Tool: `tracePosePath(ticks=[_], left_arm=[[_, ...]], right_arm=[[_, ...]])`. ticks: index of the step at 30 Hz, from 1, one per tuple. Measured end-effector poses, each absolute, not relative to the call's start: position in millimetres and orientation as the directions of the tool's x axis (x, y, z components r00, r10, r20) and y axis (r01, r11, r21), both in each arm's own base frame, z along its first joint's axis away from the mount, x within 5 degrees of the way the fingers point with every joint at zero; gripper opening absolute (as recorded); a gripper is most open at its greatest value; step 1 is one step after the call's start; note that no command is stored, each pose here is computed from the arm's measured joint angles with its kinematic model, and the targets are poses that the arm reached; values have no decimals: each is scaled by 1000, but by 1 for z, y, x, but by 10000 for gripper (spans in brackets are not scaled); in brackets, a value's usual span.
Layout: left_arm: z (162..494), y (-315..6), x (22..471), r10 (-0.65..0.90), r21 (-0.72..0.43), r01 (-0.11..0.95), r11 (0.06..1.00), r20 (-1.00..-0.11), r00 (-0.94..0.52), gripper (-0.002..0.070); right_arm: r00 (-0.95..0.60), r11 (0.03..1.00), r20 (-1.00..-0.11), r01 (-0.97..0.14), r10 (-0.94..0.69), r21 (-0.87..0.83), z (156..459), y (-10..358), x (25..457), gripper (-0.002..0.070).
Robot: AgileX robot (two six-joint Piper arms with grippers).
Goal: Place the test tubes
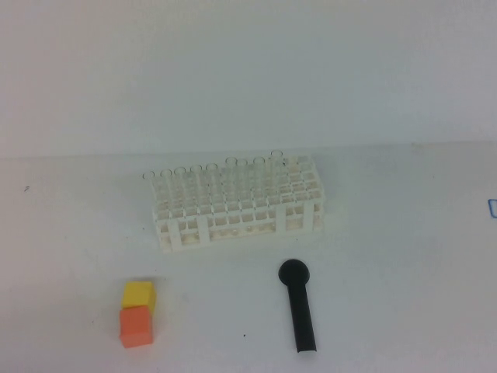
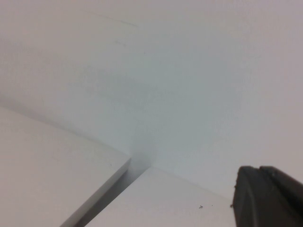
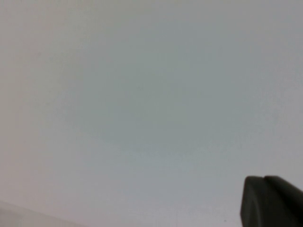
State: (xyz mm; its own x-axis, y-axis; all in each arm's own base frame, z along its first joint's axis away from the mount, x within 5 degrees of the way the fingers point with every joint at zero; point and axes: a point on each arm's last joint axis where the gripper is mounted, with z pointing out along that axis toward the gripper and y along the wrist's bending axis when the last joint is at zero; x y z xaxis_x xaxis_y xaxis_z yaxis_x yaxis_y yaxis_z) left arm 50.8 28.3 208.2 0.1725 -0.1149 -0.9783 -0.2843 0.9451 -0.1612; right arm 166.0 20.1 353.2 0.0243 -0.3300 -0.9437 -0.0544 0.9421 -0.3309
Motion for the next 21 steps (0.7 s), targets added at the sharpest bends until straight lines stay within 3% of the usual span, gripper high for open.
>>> tracePosePath(ticks=[10,16,21], left_arm=[[208,28,51,-115,-161,-281,946,-978,171,-1],[208,28,51,-115,-161,-281,946,-978,171,-1],[208,28,51,-115,-161,-281,946,-978,171,-1]], right_arm=[[22,977,-980,-80,-196,-197,323,18,144,-1],[128,992,-986,-51,-110,-117,274,8,103,-1],[42,997,-996,-3,-73,-73,235,0,81,-1]])
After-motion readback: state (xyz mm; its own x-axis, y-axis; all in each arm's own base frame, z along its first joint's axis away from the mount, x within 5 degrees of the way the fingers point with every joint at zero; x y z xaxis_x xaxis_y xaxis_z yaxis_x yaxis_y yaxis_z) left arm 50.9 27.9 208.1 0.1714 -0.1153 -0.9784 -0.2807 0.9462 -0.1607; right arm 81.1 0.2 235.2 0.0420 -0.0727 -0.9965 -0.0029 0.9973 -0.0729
